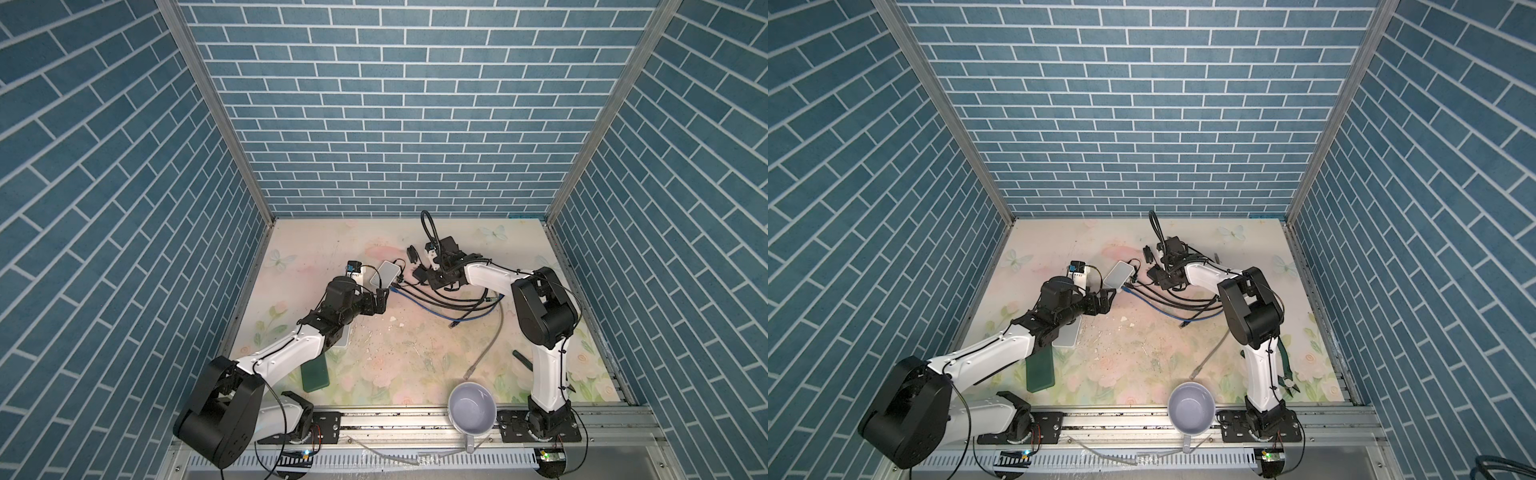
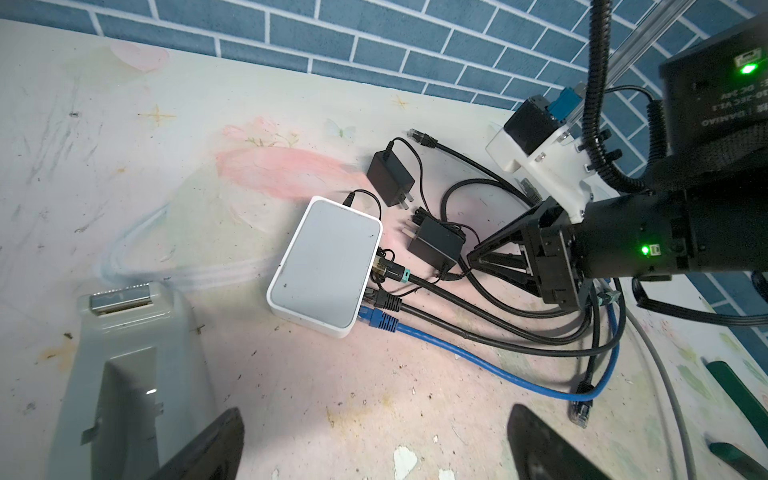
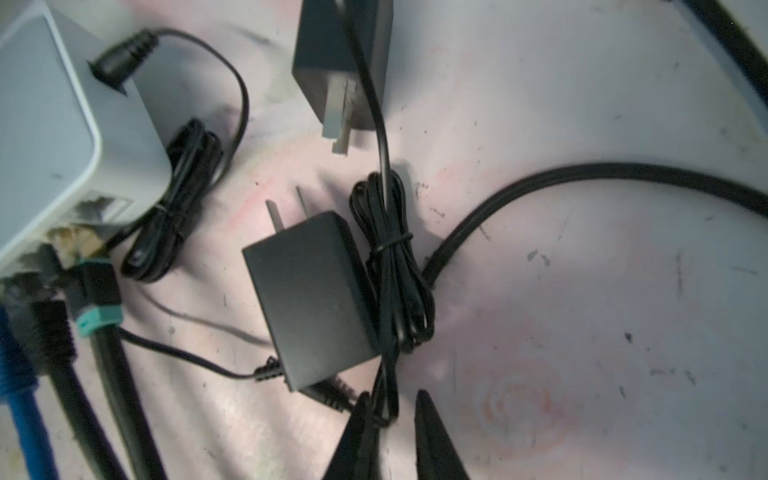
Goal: Insert the plug into the switch port
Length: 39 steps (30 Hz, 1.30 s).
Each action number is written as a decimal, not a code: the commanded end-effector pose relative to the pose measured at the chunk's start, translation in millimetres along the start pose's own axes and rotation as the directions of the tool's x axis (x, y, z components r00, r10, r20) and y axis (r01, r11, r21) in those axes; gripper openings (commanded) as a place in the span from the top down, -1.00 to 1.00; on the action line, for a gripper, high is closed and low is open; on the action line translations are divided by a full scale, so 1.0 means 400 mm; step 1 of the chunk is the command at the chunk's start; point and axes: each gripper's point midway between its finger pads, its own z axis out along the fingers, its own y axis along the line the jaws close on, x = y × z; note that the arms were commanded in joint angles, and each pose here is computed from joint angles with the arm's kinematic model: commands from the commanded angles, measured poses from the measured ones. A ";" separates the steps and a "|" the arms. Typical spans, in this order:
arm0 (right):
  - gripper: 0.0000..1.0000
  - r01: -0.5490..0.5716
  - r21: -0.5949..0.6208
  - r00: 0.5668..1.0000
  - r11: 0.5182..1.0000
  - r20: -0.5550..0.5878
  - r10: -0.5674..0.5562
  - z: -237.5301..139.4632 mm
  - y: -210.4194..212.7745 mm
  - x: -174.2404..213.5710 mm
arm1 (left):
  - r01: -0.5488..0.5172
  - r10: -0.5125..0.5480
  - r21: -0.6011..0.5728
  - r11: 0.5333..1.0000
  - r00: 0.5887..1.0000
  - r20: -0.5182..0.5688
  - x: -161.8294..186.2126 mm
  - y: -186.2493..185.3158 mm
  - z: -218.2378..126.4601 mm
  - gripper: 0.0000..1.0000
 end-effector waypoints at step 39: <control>1.00 0.233 -0.141 0.908 0.962 0.385 -0.164 -0.265 0.139 -0.096 | -0.009 0.000 0.314 0.949 1.000 0.031 -0.066 -0.188 0.051 -0.88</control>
